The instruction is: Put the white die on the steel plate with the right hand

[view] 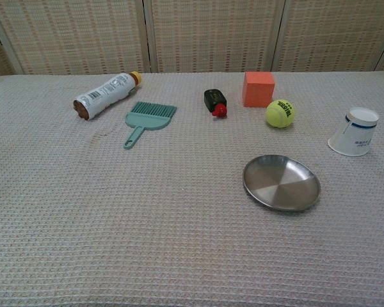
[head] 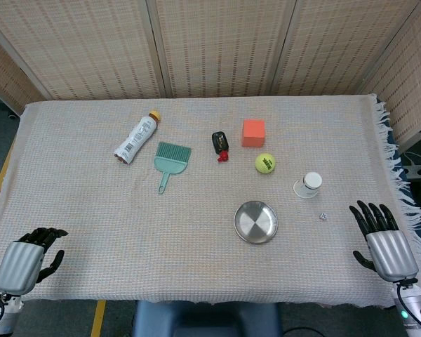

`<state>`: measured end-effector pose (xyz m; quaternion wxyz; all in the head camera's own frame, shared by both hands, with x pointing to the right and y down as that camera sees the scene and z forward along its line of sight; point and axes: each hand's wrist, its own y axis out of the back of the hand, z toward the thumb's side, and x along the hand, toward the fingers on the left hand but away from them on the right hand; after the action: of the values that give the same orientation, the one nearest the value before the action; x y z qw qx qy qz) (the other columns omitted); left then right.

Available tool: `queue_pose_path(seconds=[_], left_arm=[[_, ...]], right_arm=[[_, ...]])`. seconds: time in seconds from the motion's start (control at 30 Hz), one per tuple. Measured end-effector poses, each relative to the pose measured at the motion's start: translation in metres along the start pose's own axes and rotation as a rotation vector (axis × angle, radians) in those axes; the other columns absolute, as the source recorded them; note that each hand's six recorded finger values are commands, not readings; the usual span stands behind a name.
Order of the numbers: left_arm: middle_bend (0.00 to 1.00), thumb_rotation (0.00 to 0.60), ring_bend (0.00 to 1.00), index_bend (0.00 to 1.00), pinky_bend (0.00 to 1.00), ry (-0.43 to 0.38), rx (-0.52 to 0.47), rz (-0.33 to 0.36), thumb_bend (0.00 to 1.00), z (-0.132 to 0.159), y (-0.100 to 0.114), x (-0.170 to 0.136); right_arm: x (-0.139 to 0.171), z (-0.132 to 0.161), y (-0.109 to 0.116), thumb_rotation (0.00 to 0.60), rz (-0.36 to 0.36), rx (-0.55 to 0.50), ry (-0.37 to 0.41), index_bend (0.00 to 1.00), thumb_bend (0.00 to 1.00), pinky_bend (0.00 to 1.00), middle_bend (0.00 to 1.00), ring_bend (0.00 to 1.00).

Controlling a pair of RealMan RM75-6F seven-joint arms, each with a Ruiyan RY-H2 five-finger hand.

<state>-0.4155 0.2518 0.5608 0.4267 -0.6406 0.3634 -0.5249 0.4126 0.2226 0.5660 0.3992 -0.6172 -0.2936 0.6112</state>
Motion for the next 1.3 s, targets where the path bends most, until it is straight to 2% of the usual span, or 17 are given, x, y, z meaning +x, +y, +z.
queue_pose_path(seconds=[0.43, 0.5, 0.57, 0.63, 0.73, 0.77, 0.87, 0.93, 1.03, 1.17, 1.3], left_arm=[[0.39, 0.600, 0.35, 0.35, 0.58, -0.003, -0.003, -0.014, 0.39, 0.000, -0.003, 0.001], [0.39, 0.600, 0.35, 0.35, 0.58, 0.000, -0.004, -0.019, 0.39, -0.001, -0.004, 0.001], [0.39, 0.600, 0.35, 0.35, 0.58, 0.003, -0.009, -0.020, 0.39, -0.002, -0.003, 0.001], [0.39, 0.600, 0.35, 0.35, 0.58, 0.001, -0.016, -0.012, 0.39, -0.001, 0.000, 0.000], [0.39, 0.600, 0.35, 0.35, 0.58, -0.010, -0.015, 0.003, 0.39, 0.001, 0.003, -0.002], [0.39, 0.600, 0.36, 0.36, 0.58, -0.013, -0.016, 0.004, 0.39, 0.002, 0.004, -0.002], [0.40, 0.600, 0.36, 0.36, 0.59, -0.005, -0.030, -0.002, 0.39, 0.001, 0.003, -0.002], [0.40, 0.600, 0.36, 0.36, 0.59, 0.004, -0.037, -0.006, 0.39, -0.001, 0.003, -0.001], [0.40, 0.600, 0.36, 0.36, 0.59, 0.008, -0.033, -0.011, 0.39, -0.003, 0.003, -0.001], [0.40, 0.600, 0.36, 0.36, 0.59, 0.009, -0.040, -0.009, 0.39, -0.003, 0.004, -0.002], [0.40, 0.600, 0.36, 0.35, 0.59, 0.008, -0.038, -0.004, 0.39, -0.002, 0.005, -0.002]], right_arm=[[-0.008, 0.003, -0.007, 0.600, 0.025, -0.030, 0.020, 0.00, 0.08, 0.03, 0.00, 0.00], [-0.010, 0.004, -0.010, 0.600, 0.031, -0.017, 0.023, 0.00, 0.08, 0.06, 0.01, 0.00], [-0.012, 0.006, -0.012, 0.600, 0.025, -0.010, 0.028, 0.00, 0.08, 0.13, 0.03, 0.01], [-0.014, 0.007, -0.011, 0.600, 0.004, -0.009, 0.030, 0.04, 0.08, 0.25, 0.12, 0.08], [-0.018, 0.008, -0.010, 0.600, -0.057, -0.003, 0.031, 0.18, 0.09, 0.47, 0.34, 0.32], [-0.020, 0.007, -0.009, 0.600, -0.084, 0.004, 0.033, 0.25, 0.10, 0.60, 0.44, 0.45], [-0.027, 0.007, -0.010, 0.600, -0.138, 0.040, 0.059, 0.36, 0.11, 0.77, 0.57, 0.64], [-0.032, 0.007, -0.013, 0.600, -0.151, 0.069, 0.087, 0.40, 0.11, 0.83, 0.64, 0.71], [-0.046, 0.009, -0.022, 0.600, -0.131, 0.118, 0.145, 0.44, 0.12, 0.89, 0.71, 0.78], [-0.066, 0.016, -0.036, 0.600, -0.052, 0.161, 0.203, 0.47, 0.17, 0.94, 0.78, 0.85], [-0.083, 0.019, -0.048, 0.600, 0.037, 0.185, 0.219, 0.47, 0.20, 0.95, 0.79, 0.87]])
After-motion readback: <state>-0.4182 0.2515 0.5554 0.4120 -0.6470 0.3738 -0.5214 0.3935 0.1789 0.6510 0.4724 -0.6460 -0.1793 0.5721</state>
